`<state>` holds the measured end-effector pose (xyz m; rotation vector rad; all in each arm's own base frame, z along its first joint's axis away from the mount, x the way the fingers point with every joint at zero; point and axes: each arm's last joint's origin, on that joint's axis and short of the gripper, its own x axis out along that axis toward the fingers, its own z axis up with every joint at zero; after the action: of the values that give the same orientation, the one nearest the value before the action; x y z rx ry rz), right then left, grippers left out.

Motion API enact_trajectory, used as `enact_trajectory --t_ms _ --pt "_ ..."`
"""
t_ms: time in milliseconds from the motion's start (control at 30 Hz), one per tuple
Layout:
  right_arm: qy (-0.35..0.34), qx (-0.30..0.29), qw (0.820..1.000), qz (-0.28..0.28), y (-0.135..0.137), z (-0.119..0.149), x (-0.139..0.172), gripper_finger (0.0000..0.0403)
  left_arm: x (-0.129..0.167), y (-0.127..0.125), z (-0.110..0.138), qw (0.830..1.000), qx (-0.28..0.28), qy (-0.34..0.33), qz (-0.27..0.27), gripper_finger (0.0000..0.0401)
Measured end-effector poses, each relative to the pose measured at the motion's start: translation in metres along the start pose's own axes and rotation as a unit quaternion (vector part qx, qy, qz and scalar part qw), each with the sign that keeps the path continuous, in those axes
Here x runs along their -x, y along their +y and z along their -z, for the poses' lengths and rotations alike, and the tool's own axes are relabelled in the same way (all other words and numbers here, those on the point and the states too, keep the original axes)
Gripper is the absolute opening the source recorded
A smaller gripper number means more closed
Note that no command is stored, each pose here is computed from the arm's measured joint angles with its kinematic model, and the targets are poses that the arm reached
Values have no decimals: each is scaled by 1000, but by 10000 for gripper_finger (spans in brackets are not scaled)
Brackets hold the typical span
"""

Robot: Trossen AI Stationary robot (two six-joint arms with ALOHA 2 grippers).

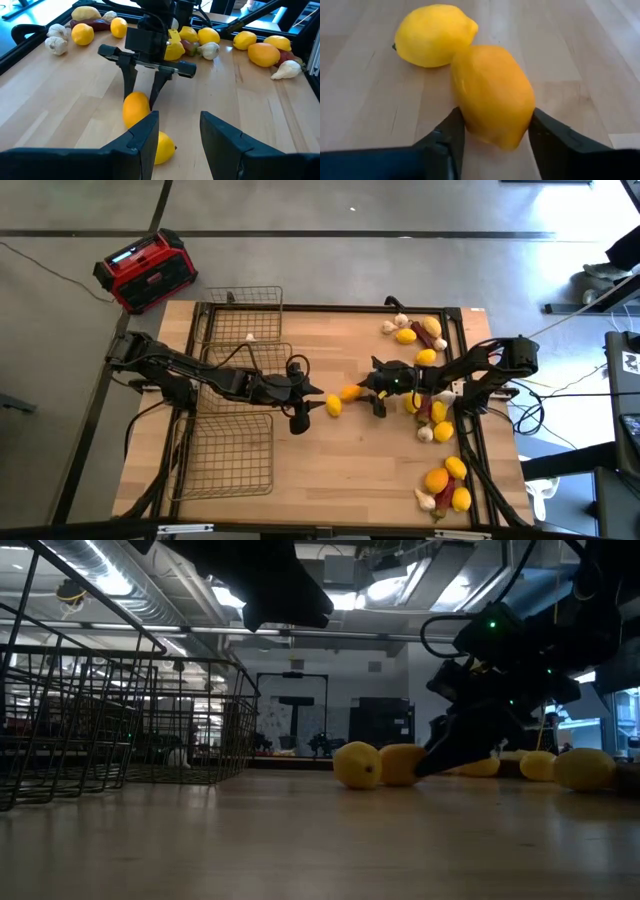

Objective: Sort produce into baskets
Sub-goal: Put the lemon in the middle wire basket

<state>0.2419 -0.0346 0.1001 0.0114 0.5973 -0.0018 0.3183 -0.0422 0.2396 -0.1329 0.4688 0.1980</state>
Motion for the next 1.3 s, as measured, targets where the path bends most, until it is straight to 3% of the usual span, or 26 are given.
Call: enact_trajectory --t_ms 133,367,733,933,1300 --pt "-2 0 1000 0 0 0 0 144 0 0 0 1000 0 0 0 139" --pt "-14 1 999 31 -2 -4 2 162 -1 5 -1 1000 -10 -1 -8 147" --pt "-88 -15 995 39 -2 -28 19 160 -4 13 -3 1000 1 0 -15 244" --pt "-156 -28 987 0 1 -45 29 160 -4 14 -4 1000 0 -3 -17 275" --pt "-194 -36 979 -50 14 -77 26 160 -25 16 0 999 -26 -30 -32 278"
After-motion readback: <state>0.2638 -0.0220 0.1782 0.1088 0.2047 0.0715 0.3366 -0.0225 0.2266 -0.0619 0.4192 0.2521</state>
